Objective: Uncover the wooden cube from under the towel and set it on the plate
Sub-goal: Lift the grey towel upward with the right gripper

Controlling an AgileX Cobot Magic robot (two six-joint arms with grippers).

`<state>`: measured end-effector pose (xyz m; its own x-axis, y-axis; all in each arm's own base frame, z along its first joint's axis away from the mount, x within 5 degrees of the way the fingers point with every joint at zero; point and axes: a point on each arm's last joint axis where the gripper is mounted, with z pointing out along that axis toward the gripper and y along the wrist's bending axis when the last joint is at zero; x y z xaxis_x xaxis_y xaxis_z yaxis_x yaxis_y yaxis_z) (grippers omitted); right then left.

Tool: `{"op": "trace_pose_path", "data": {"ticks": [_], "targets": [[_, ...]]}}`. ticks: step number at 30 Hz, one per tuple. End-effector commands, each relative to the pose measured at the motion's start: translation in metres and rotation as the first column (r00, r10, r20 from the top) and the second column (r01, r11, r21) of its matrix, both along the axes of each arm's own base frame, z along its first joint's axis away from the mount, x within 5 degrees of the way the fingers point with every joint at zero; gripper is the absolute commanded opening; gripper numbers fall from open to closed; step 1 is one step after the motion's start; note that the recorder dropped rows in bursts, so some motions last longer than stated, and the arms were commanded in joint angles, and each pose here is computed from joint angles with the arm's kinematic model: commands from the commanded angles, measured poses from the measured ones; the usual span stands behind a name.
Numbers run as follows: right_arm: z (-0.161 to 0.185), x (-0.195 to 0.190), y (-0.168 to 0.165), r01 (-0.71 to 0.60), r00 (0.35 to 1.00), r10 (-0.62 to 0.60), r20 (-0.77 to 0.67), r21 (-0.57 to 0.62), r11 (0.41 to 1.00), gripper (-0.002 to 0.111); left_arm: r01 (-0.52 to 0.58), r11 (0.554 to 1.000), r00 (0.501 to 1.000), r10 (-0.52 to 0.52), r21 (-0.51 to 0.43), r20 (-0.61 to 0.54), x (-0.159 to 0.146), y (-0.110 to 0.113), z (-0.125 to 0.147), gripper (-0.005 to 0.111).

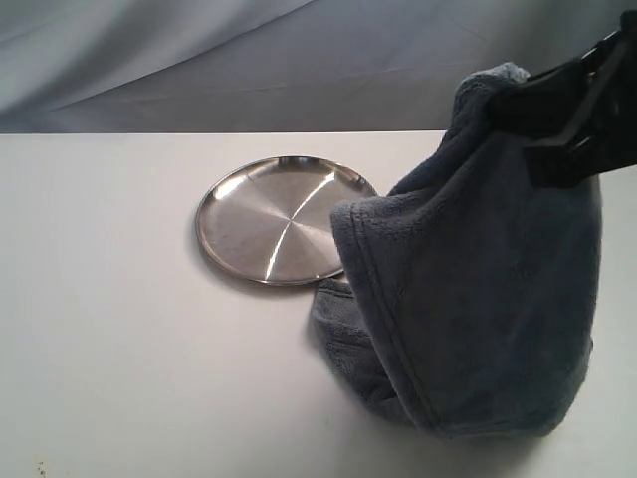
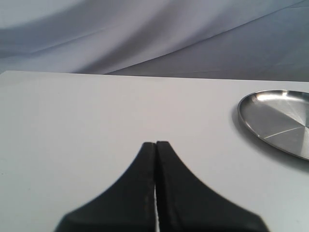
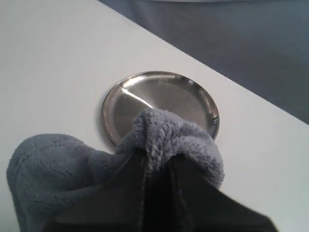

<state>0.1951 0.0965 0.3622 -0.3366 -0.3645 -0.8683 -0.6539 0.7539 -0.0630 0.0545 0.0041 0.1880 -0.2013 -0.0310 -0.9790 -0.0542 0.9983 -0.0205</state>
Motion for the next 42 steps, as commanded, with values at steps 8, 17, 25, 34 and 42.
{"op": "trace_pose_path", "data": {"ticks": [8, 17, 25, 34, 42], "targets": [[0.035, -0.021, -0.011, 0.048, 0.977, -0.069, 0.203, 0.106, 0.993, 0.000, 0.007, 1.000, 1.000, -0.007, -0.001, 0.006, 0.000, 0.000, -0.001, 0.000], [0.037, -0.026, -0.011, 0.038, 0.979, -0.064, 0.195, 0.132, 0.991, 0.000, 0.007, 1.000, 1.000, -0.007, -0.001, 0.006, 0.000, 0.000, -0.001, 0.000], [0.042, -0.025, -0.011, 0.051, 0.976, -0.091, 0.199, 0.201, 0.978, 0.000, 0.007, 1.000, 1.000, -0.007, -0.001, 0.006, 0.000, 0.000, -0.001, 0.000], [0.063, -0.034, -0.016, 0.049, 0.936, -0.160, 0.314, 0.333, 0.942, 0.000, 0.007, 1.000, 1.000, -0.007, -0.001, 0.006, 0.000, 0.000, -0.001, 0.000], [0.082, -0.055, -0.030, 0.066, 0.874, -0.248, 0.418, 0.403, 0.913, 0.000, 0.007, 1.000, 1.000, -0.007, -0.001, 0.006, 0.000, 0.000, -0.001, 0.000]]}}
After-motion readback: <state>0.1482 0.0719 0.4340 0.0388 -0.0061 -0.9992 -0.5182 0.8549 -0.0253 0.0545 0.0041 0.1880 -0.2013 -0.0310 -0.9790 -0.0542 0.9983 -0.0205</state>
